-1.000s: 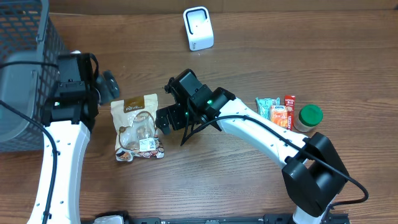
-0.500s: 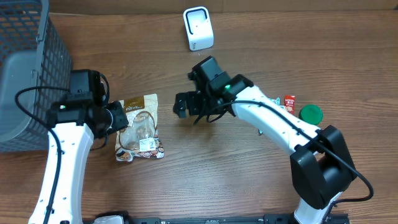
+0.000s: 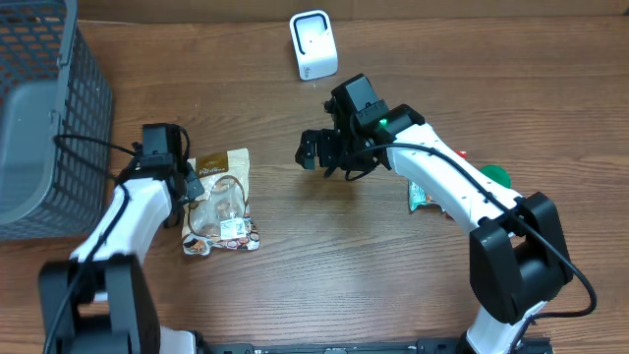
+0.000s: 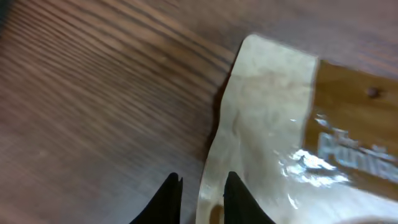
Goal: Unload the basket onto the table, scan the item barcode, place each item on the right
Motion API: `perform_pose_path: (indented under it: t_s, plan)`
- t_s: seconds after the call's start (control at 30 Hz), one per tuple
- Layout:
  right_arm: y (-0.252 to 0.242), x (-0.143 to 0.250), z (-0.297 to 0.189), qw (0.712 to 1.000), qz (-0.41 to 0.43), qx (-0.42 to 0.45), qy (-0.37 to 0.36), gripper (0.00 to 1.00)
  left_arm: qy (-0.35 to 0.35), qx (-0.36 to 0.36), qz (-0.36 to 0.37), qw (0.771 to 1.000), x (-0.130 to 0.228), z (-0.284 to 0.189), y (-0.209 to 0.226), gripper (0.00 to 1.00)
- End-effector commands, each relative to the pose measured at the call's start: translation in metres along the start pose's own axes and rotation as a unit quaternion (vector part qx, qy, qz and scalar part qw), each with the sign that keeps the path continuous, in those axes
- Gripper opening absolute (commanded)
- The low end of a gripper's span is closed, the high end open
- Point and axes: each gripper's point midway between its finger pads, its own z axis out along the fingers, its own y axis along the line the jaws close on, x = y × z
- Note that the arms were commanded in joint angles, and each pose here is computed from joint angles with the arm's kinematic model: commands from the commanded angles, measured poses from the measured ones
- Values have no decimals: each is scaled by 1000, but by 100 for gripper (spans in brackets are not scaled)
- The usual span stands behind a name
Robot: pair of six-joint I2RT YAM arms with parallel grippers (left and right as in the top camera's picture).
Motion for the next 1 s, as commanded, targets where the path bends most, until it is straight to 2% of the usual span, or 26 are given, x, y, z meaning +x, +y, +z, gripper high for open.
perform_pose_path:
  t_s: [0.0, 0.17, 0.3, 0.57, 0.63, 0.7, 0.73, 0.77, 0.83, 0.97]
  plan:
    - [3, -1, -1, 1000, -1, -5, -3, 100, 53, 32, 11, 998, 22, 28, -16, 16]
    - [3, -1, -1, 1000, -1, -5, -4, 100, 97, 183, 54, 977, 36, 15, -67, 18]
    - [3, -1, -1, 1000, -1, -5, -4, 100, 146, 336, 78, 927, 57, -18, -118, 21]
    - [3, -1, -1, 1000, -1, -5, -3, 100, 125, 388, 156, 900, 54, -55, -161, 24]
    - [3, -1, -1, 1000, -1, -5, -3, 100, 111, 389, 162, 900, 39, -72, -167, 26]
    - [3, -1, -1, 1000, -1, -5, -4, 100, 97, 347, 140, 922, 18, -85, -154, 31]
    - [3, -1, -1, 1000, -1, -5, -3, 100, 86, 296, 120, 944, 6, -90, -136, 33]
    - [3, -1, -1, 1000, -1, -5, -3, 100, 86, 271, 110, 952, 5, -93, -127, 33]
    - [3, -1, -1, 1000, -1, -5, -4, 100, 112, 221, 77, 966, 17, -97, -105, 34]
    - [3, -2, -1, 1000, -2, -6, -5, 100, 161, 104, 62, 980, 45, -97, -60, 41]
